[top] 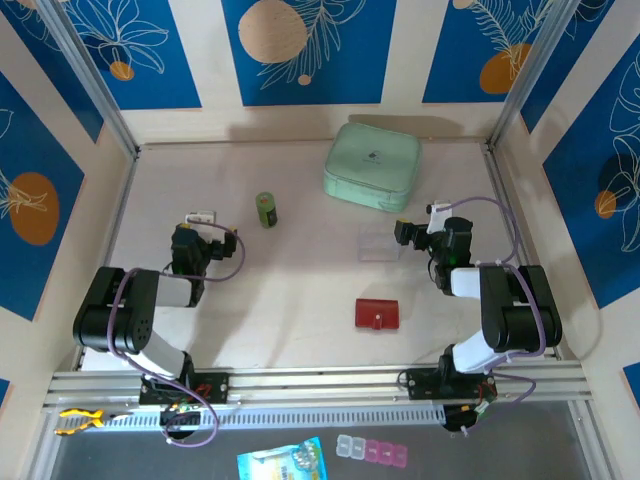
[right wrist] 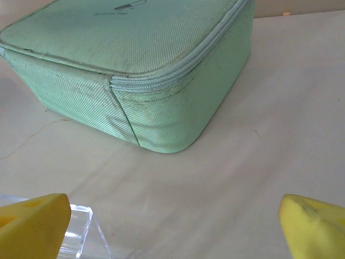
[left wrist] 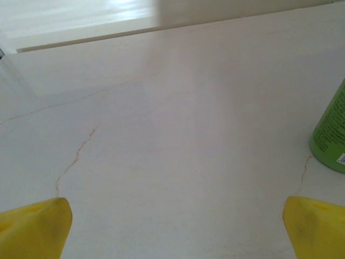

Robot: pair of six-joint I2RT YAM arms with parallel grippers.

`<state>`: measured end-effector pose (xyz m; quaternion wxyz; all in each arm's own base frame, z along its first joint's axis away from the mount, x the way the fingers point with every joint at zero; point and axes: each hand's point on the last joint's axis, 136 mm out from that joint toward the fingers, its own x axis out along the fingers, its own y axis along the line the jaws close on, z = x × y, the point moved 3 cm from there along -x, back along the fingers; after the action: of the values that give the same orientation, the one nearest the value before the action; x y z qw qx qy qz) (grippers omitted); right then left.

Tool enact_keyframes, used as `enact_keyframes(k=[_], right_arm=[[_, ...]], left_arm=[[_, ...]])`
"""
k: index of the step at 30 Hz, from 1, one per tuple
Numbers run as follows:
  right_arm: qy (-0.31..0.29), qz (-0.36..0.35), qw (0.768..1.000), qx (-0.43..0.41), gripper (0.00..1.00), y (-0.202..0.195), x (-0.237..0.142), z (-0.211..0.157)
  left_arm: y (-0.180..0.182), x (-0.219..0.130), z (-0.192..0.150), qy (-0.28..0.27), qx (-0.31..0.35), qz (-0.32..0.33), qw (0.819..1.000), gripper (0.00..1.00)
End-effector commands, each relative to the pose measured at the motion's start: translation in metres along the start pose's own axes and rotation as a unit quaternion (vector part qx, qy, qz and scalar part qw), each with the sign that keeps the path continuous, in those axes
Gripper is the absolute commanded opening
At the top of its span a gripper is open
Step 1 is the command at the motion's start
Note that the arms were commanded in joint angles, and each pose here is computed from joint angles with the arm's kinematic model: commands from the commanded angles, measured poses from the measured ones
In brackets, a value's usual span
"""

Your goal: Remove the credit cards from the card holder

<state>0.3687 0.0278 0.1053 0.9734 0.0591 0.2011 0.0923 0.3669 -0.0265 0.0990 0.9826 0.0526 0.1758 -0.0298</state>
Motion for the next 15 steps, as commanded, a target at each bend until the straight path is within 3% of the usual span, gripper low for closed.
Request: enact_keyframes(k=[1, 15], right_arm=[[-0.001, 0.007, 1.000, -0.003, 0.99, -0.0008, 0.0006, -0.0004], [-0.004, 0.003, 1.000, -0.008, 0.99, 0.0010, 0.0004, 0.0003]], left_arm=[[-0.0005, 0.0013, 0.0019, -0.007, 0.000, -0.010, 1.000, 1.00], [0.0000, 0.0002, 0.0026, -0.011, 0.001, -0.008, 1.000, 1.00]])
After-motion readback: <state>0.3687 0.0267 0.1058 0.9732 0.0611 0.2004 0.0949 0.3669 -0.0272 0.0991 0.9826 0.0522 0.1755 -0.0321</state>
